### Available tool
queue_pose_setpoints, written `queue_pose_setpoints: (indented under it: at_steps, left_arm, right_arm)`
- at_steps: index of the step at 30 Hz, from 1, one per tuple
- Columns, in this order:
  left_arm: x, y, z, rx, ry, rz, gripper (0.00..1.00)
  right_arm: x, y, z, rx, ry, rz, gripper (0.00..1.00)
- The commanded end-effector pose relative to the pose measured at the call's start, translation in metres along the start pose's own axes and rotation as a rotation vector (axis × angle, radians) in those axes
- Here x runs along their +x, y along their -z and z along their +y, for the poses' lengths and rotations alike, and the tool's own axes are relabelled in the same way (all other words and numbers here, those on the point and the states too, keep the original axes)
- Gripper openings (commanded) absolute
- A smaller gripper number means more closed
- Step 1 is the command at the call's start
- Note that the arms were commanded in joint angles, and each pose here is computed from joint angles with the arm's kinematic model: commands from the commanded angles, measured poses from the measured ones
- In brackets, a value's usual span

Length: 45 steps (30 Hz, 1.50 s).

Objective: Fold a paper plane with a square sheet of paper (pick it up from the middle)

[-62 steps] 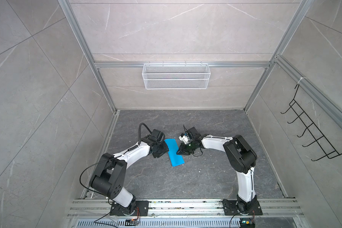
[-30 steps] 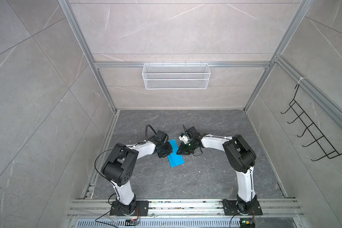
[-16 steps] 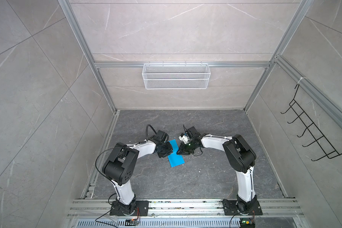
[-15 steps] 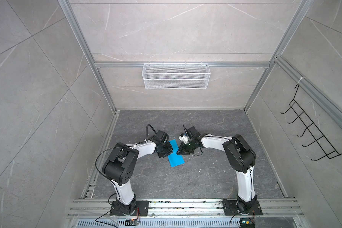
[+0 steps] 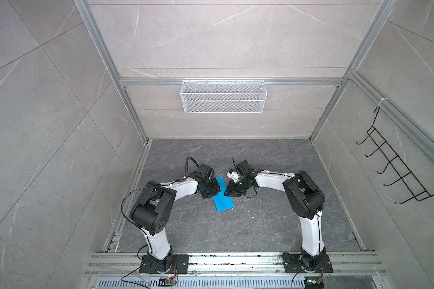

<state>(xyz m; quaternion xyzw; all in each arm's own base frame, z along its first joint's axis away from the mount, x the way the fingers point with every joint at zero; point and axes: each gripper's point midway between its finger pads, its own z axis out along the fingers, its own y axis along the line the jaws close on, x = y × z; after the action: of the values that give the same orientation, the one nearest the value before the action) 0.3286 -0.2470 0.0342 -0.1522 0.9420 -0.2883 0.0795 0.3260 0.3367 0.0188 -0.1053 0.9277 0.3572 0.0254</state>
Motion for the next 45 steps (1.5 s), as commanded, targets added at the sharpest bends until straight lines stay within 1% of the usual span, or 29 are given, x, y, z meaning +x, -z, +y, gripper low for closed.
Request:
queue_pose_setpoints:
  at_steps: [1, 12, 16, 19, 23, 26, 29, 34, 45]
  left_arm:
    - [-0.003, -0.007, -0.007, 0.009, -0.025, 0.014, 0.24]
    - [-0.001, -0.015, -0.002, -0.007, -0.03, 0.039, 0.23]
    - [0.004, -0.016, 0.009, -0.048, -0.022, 0.054, 0.22]
    - [0.008, -0.015, 0.021, -0.1, -0.01, 0.066, 0.21]
    - [0.016, -0.016, 0.035, -0.146, 0.005, 0.088, 0.21]
    - [0.019, -0.018, 0.042, -0.168, 0.013, 0.099, 0.21]
    - [0.018, -0.019, 0.042, -0.171, 0.011, 0.097, 0.2]
    - [0.018, -0.019, 0.044, -0.182, 0.009, 0.098, 0.2]
    - [0.017, -0.019, 0.043, -0.181, 0.011, 0.097, 0.2]
  right_arm:
    - [0.037, -0.023, -0.064, 0.201, -0.112, 0.102, 0.22]
    - [0.039, -0.022, -0.063, 0.194, -0.112, 0.101, 0.22]
    - [0.035, -0.019, -0.058, 0.182, -0.108, 0.085, 0.21]
    - [0.019, -0.006, -0.039, 0.128, -0.086, 0.032, 0.22]
    - [-0.011, 0.026, 0.0, 0.036, -0.023, -0.081, 0.22]
    - [-0.024, 0.039, 0.017, 0.012, 0.019, -0.116, 0.22]
    - [-0.031, 0.036, 0.02, 0.003, 0.029, -0.112, 0.18]
    - [-0.033, 0.023, 0.021, -0.005, 0.026, -0.073, 0.11]
    - [-0.033, 0.001, 0.014, -0.004, 0.006, -0.01, 0.09]
